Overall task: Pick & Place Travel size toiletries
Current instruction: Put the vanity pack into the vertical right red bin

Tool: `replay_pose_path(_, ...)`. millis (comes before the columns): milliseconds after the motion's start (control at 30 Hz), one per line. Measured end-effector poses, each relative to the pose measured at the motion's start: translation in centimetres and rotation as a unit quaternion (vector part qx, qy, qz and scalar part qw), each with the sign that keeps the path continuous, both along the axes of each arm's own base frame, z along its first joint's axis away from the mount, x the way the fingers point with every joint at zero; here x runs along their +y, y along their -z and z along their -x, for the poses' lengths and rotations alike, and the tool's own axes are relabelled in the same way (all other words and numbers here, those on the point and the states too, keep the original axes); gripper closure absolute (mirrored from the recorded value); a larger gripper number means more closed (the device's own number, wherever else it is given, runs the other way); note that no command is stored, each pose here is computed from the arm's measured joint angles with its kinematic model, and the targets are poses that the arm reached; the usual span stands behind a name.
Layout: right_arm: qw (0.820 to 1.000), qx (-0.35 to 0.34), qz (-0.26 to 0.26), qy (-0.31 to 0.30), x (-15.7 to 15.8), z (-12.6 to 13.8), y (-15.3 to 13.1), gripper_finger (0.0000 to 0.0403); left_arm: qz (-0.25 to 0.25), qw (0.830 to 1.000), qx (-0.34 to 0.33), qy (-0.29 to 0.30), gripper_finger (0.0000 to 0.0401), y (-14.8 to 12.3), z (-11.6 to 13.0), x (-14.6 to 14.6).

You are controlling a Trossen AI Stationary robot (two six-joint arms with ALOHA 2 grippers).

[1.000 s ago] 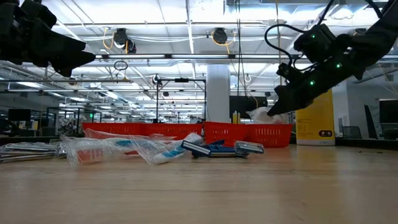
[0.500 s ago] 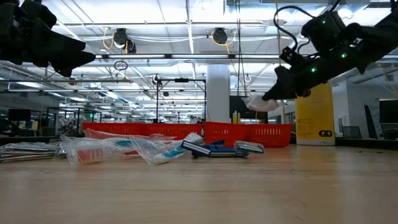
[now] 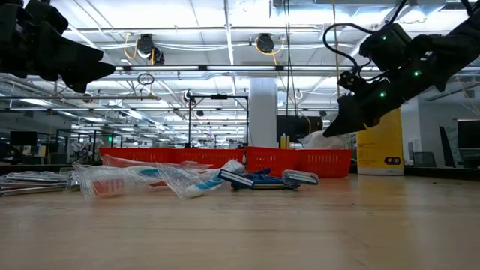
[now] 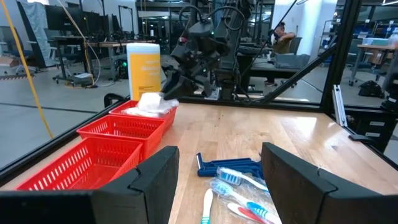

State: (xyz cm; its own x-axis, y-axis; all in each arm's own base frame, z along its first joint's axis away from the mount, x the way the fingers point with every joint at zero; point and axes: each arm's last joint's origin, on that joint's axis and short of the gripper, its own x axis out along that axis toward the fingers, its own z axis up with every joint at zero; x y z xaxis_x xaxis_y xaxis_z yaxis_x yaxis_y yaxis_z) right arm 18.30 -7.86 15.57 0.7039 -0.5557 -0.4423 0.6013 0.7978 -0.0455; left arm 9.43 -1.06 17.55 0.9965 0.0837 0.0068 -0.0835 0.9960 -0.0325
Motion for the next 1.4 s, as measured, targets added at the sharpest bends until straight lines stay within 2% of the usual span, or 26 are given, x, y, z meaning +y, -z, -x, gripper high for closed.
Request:
replay_pose_path(267, 0.997, -0.081, 0.009, -0.009, 0.0, -0.3, -1.6, 0.0197, 0.000, 1.000, 0.000, 0.000, 0.0176, 0.0, 0.0, 0.0)
replay_pose_path(467, 0.988, -0.151, 0.040, -0.015, 0.0, -0.3, -3.4, 0.0178, 0.000, 1.000, 0.000, 0.000, 0.0176, 0.0, 0.0, 0.0)
replay_pose_path(567, 0.987, -0.149, 0.053, 0.026, -0.5, -0.2, -3.4, 0.0188, 0.000, 1.000, 0.000, 0.000, 0.0176, 0.0, 0.0, 0.0)
replay_pose_path(700, 0.992, -0.105, 0.041, 0.053, -1.5, -0.3, -1.8, 0.0229, 0.000, 1.000, 0.000, 0.000, 0.0176, 0.0, 0.0, 0.0)
replay_pose_path(1000, 0.997, -0.024, 0.005, 0.074, -2.9, -1.2, 2.4, 0.0389, 0.000, 1.000, 0.000, 0.000, 0.0176, 0.0, 0.0, 0.0)
replay_pose_path(1067, 0.997, -0.015, 0.001, 0.075, -3.0, -1.4, 3.1, 0.0393, 0.000, 1.000, 0.000, 0.000, 0.0176, 0.0, 0.0, 0.0)
replay_pose_path(1200, 0.997, -0.018, 0.004, 0.074, -3.1, -1.6, 3.4, 0.0371, 0.000, 1.000, 0.000, 0.000, 0.0176, 0.0, 0.0, 0.0)
replay_pose_path(1400, 0.995, -0.076, 0.051, 0.046, -2.4, -1.7, 0.7, 0.0351, 0.000, 1.000, 0.000, 0.000, 0.0176, 0.0, 0.0, 0.0)
